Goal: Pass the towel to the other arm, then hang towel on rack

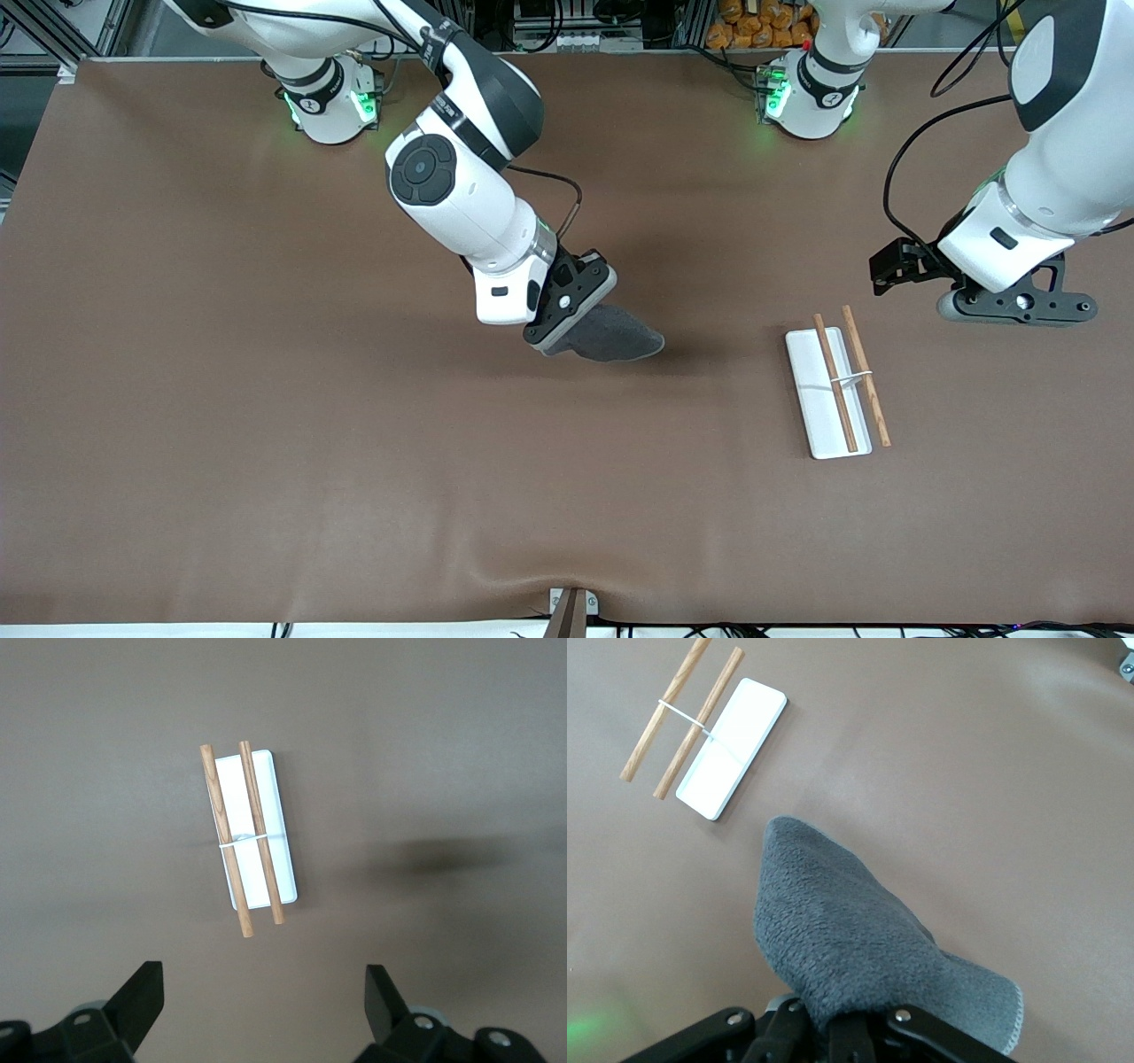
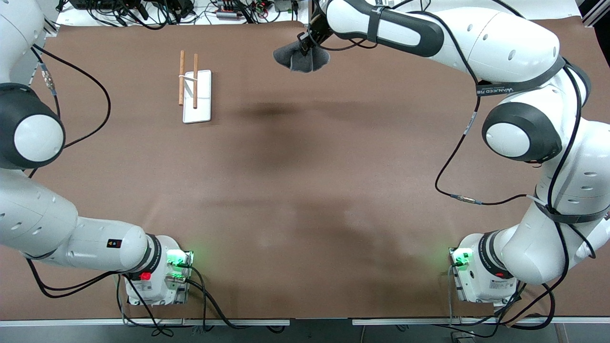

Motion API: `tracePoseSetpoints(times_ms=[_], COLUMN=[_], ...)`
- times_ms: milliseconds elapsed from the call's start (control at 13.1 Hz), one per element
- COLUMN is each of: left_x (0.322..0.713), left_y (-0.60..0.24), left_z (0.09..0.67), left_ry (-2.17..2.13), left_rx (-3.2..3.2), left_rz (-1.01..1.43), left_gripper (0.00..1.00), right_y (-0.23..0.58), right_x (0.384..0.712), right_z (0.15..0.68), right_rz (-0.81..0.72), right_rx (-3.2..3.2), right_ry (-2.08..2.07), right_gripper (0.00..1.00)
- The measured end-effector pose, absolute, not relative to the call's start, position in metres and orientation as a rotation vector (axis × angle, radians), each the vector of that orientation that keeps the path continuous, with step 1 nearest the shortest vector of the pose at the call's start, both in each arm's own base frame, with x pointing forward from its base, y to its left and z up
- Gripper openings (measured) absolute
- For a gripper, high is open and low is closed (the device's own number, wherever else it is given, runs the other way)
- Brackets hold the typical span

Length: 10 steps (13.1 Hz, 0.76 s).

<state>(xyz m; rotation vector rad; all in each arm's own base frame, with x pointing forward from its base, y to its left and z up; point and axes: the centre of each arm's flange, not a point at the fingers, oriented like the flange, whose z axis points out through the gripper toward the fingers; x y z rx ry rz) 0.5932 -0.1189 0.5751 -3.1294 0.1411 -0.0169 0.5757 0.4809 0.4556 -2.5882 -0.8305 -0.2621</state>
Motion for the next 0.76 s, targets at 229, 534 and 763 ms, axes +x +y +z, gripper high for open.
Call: tracePoseSetpoints(times_ms=[229,534,763], left_x=[0.5933,0.5933,0.5933], left_y=[-0.1184,-0.1184,-0.1184], left_z=[0.5751,0.5751,0.5752], left_ry=[0.14,0.14,0.14], left_rx=[-3.129,-3.129,-3.13], left_rz=[-0.017,-0.017,-0.017], left_gripper=[1.0,1.0,1.0], right_y=[0.4806,0.4807,0.4802], right_x=[0.5761,0.5763,0.5774], right_z=[0.456,0.4571,0.4599], right_rz=[-0.249,-0.24,-0.23], right_rx=[-2.601,-2.604,-2.601], right_ry=[-0.771,-0.729,-0.679], right_gripper=[0.04,0.04,0.04])
